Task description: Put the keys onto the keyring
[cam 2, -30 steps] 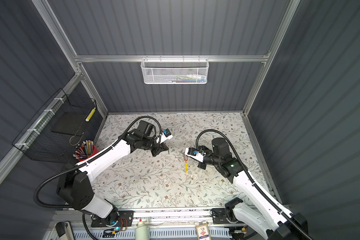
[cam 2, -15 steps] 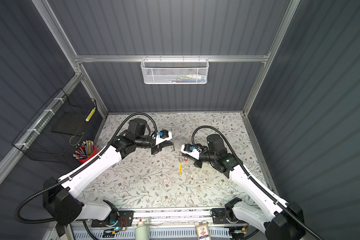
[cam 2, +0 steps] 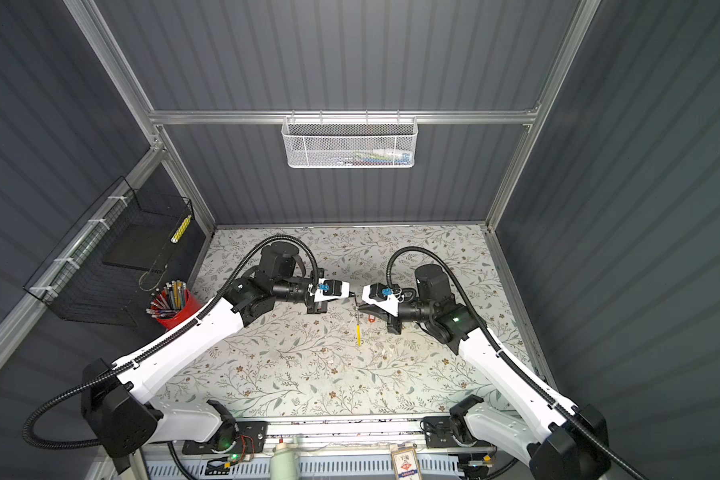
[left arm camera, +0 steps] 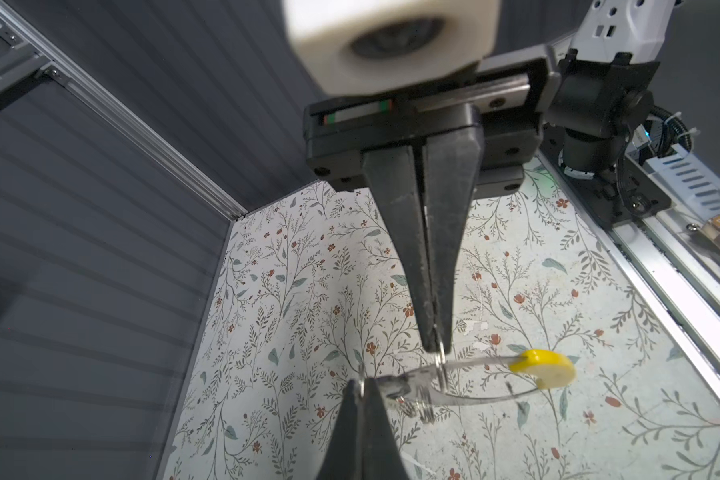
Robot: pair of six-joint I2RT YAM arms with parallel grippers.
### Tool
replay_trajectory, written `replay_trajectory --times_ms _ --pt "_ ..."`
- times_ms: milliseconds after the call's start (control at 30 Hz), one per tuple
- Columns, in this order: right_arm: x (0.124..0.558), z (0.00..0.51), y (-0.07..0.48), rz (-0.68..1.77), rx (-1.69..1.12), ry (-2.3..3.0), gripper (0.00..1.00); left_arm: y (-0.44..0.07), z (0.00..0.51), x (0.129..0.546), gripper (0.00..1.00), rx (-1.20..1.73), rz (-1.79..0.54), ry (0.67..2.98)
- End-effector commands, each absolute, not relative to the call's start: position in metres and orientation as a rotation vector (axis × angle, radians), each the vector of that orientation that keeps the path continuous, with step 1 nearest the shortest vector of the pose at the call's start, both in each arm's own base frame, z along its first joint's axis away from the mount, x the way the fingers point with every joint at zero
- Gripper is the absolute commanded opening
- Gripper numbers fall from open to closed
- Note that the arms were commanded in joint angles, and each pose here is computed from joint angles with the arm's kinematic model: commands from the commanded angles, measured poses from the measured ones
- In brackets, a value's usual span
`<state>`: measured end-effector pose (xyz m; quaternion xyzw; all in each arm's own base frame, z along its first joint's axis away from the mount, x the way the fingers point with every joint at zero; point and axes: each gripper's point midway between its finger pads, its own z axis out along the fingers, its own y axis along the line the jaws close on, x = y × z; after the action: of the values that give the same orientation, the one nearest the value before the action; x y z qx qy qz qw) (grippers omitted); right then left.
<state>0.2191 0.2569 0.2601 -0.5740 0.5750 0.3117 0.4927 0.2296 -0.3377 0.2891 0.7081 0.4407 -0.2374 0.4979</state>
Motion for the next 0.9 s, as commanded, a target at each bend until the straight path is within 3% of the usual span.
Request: replay_trajectory --times_ms 0,867 --pt "0.216 0.282 0.258 0.775 -1.374 1.326 0.00 -0.334 0.294 0.218 0.00 1.750 -0.517 0.950" --pt "0.211 0.277 0.257 0.889 -1.394 1.376 0.00 -0.337 0.294 0.197 0.00 1.816 -0.500 0.825"
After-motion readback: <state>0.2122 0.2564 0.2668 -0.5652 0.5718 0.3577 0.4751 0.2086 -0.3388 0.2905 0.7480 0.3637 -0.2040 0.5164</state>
